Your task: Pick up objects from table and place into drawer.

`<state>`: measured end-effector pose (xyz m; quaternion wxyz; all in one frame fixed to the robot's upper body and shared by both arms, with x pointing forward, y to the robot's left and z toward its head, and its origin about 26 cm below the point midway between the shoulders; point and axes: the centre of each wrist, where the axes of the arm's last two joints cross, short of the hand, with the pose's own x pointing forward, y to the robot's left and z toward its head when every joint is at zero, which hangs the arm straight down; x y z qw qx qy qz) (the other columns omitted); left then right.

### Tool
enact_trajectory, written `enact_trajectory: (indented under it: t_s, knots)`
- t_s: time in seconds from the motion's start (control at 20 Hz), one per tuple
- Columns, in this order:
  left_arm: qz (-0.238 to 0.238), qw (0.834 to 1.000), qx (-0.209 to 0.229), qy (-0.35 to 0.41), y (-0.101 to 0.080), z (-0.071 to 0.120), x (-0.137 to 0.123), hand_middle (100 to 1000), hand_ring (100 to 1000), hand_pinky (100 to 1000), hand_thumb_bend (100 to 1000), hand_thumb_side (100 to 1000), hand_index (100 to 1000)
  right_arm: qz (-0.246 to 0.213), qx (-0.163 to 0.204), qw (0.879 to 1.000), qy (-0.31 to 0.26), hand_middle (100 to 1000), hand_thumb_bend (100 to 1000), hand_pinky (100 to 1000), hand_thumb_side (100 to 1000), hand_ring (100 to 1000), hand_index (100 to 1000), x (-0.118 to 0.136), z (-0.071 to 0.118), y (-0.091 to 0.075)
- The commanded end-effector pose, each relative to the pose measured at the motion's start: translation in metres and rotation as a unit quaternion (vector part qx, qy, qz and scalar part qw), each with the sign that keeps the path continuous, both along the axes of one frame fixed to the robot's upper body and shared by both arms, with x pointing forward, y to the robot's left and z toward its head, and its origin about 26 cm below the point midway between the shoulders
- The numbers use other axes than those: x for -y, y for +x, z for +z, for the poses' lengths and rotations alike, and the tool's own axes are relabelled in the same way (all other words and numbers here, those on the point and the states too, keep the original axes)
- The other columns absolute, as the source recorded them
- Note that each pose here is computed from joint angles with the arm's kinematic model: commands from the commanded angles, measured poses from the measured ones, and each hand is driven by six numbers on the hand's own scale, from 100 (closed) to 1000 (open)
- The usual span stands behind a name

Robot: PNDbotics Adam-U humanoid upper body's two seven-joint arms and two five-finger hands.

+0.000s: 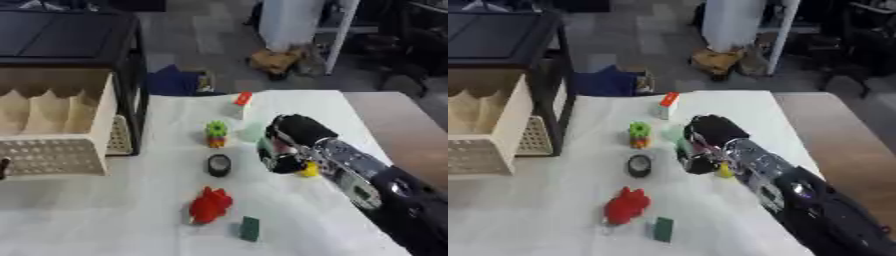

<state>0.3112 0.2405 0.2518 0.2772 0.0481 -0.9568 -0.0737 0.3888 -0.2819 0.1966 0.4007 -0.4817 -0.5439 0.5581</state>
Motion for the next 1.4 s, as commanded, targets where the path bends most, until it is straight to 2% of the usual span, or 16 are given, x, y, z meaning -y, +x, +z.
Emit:
enact_trajectory:
  t_s: [0.05,0.1,0.6,0.9,1.4]
  knots:
    - [0.000,1.000,0.013,0.001,-0.002,0.007,-0.002,655,545,599,100,1000,881,0.008,0.043,0.999,0.000,470,100,287,439,502,429,0.000,0.028,-0.006]
    - [0.000,1.000,0.013,0.001,-0.002,0.008,-0.002,655,545,599,100,1000,881,0.011,0.050,0.999,0.001,470,100,289,403,502,427,-0.002,0.031,-0.007]
    - [-0.002,1.000,0.010,-0.003,-0.002,0.008,-0.004,655,547,598,100,1000,882,0.043,0.121,0.991,0.032,457,100,271,381,477,366,-0.026,0.071,-0.015]
    - [-0.002,1.000,0.007,-0.007,-0.003,0.007,-0.004,655,549,598,100,1000,881,0.060,0.167,0.983,0.049,450,100,262,375,466,327,-0.038,0.098,-0.019]
    - [0.005,1.000,-0.005,-0.028,-0.003,0.004,-0.006,654,554,600,100,1000,880,0.078,0.218,0.967,0.108,438,100,250,330,449,306,-0.053,0.133,-0.020]
